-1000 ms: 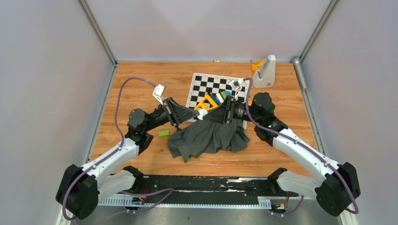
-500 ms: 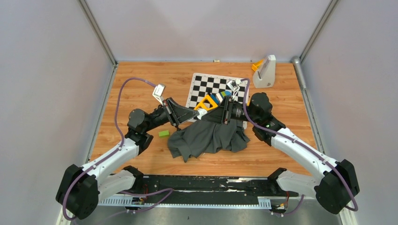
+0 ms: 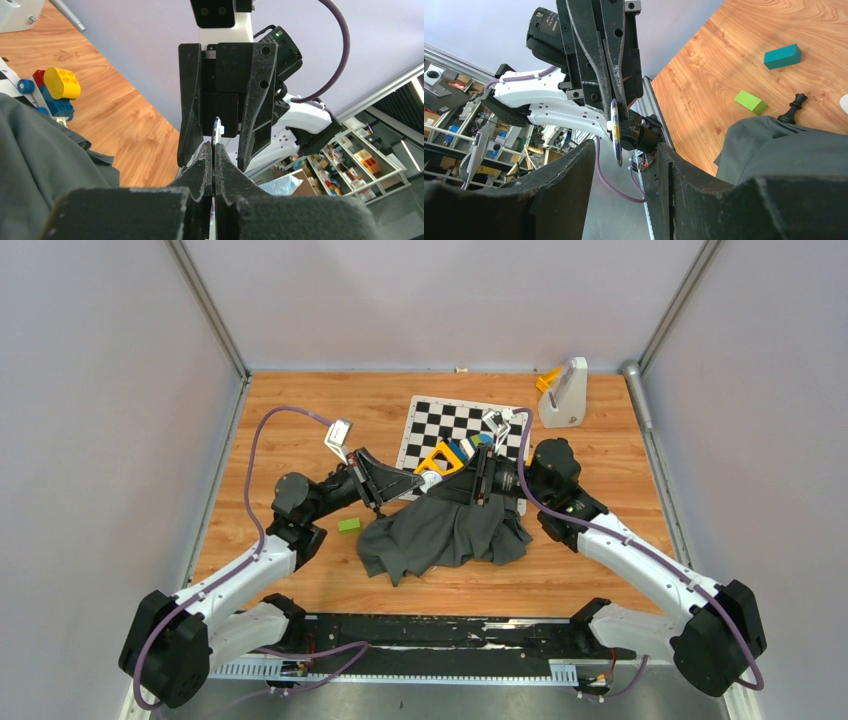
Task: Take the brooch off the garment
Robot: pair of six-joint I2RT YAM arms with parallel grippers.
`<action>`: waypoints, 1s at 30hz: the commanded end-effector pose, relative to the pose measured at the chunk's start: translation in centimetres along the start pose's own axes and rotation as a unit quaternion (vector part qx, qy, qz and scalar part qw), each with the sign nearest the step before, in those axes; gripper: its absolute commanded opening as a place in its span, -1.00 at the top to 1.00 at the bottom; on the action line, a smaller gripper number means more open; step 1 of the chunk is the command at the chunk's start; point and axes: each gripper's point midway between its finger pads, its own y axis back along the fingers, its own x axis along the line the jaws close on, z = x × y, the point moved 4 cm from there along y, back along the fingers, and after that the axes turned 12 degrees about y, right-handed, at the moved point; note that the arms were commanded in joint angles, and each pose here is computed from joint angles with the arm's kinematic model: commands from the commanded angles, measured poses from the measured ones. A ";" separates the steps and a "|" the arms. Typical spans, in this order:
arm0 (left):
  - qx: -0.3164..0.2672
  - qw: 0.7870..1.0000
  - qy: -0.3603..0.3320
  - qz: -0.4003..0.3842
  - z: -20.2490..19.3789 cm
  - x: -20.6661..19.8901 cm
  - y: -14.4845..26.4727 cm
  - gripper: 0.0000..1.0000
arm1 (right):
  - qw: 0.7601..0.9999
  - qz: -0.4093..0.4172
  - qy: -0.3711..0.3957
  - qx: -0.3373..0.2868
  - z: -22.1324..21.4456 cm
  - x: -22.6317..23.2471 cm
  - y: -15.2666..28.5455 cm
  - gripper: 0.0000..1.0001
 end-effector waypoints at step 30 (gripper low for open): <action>-0.006 0.998 -0.051 -0.031 0.1 -1.8 0.5 1.00 | 0.997 -0.064 -0.008 -0.041 2.2 -0.4 -0.7 0.76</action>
